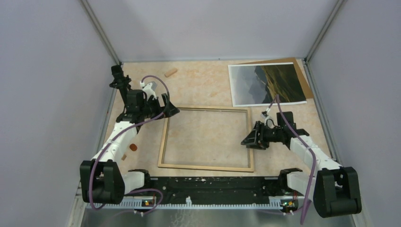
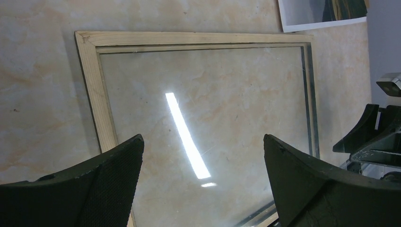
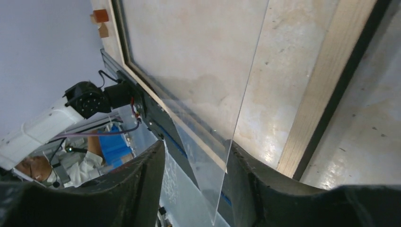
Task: Put the photo into the frame
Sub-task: Place the photo frame item in the photo frame, then pick up the photo from the corner of the board.
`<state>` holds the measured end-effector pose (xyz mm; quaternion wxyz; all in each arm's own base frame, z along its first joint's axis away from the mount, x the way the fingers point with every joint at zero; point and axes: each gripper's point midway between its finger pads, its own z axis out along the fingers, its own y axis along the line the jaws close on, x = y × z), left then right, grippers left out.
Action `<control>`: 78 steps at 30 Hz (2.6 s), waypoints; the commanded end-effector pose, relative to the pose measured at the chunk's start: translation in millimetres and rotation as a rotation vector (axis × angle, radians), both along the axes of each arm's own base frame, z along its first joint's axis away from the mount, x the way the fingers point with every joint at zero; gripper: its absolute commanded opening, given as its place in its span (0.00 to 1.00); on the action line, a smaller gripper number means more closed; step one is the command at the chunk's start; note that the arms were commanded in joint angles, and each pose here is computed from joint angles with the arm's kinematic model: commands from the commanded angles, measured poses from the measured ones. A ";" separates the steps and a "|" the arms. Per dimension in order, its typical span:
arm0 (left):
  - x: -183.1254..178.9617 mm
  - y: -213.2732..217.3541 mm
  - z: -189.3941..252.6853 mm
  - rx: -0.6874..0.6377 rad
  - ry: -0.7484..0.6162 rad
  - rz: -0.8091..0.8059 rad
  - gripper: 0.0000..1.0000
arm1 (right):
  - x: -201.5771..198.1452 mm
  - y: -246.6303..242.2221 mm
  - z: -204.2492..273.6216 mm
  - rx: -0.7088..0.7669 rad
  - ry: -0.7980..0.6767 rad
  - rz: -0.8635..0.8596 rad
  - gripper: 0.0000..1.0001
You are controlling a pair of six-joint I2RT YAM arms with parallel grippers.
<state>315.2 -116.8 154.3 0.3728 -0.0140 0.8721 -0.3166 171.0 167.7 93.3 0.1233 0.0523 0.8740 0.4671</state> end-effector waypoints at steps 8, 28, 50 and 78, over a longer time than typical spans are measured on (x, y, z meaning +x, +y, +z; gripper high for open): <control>0.7 -4.4 10.1 -0.029 -0.048 -0.025 0.98 | 14.4 -12.3 -14.5 -0.371 0.018 -0.068 0.93; -8.8 -16.8 15.1 -0.092 -0.055 -0.090 0.98 | 132.1 -63.4 23.2 -0.502 -0.191 -0.421 0.96; -34.2 -59.0 12.2 -0.139 -0.025 -0.258 0.98 | 259.1 -310.4 -2.1 -0.254 -0.171 -1.128 0.90; -32.5 -66.1 0.8 -0.113 0.031 -0.288 0.98 | 308.0 -330.1 21.7 0.036 -0.361 -1.183 0.32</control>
